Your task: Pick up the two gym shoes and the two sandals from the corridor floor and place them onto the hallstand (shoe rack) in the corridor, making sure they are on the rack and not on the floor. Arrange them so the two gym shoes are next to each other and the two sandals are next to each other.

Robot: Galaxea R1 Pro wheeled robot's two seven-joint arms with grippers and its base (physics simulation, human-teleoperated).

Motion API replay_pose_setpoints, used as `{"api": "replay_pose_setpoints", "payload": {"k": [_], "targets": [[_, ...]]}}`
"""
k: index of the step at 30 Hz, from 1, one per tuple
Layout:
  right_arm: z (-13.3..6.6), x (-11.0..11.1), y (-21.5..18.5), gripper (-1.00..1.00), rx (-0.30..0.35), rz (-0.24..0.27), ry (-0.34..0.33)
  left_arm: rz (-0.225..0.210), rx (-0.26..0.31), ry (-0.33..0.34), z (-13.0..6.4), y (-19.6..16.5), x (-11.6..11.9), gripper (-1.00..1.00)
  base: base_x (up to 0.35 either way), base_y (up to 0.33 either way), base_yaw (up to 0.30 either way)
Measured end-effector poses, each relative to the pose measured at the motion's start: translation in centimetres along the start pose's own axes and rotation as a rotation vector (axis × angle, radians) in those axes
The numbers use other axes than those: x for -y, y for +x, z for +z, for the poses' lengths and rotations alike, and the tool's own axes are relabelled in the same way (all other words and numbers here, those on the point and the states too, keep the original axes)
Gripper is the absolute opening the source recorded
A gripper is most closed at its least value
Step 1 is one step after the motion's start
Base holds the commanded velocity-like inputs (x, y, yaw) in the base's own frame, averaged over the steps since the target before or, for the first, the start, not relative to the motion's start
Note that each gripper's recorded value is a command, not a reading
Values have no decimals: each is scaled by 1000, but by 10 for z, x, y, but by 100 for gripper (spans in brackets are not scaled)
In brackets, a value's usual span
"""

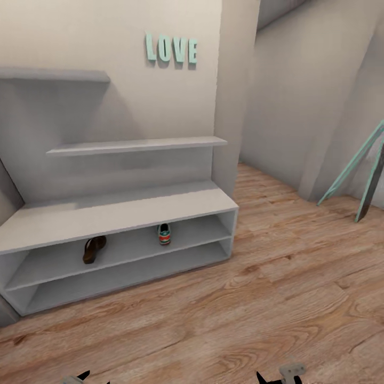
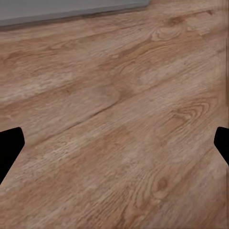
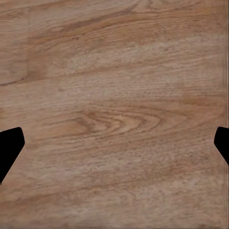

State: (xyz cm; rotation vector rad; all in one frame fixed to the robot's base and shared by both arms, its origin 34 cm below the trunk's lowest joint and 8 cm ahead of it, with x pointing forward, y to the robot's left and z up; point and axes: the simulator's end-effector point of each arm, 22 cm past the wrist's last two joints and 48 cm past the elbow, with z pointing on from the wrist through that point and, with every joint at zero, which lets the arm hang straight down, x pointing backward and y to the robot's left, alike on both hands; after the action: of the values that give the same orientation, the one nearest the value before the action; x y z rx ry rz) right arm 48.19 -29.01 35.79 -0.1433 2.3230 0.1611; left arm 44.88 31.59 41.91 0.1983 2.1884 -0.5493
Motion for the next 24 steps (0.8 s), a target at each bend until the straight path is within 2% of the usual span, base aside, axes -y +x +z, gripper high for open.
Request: {"api": "replay_pose_setpoints", "payload": {"k": [24], "targets": [[0,0,0,100,0,1,1,-1,-1,0,0,1,0,100,0,0,-268]]}}
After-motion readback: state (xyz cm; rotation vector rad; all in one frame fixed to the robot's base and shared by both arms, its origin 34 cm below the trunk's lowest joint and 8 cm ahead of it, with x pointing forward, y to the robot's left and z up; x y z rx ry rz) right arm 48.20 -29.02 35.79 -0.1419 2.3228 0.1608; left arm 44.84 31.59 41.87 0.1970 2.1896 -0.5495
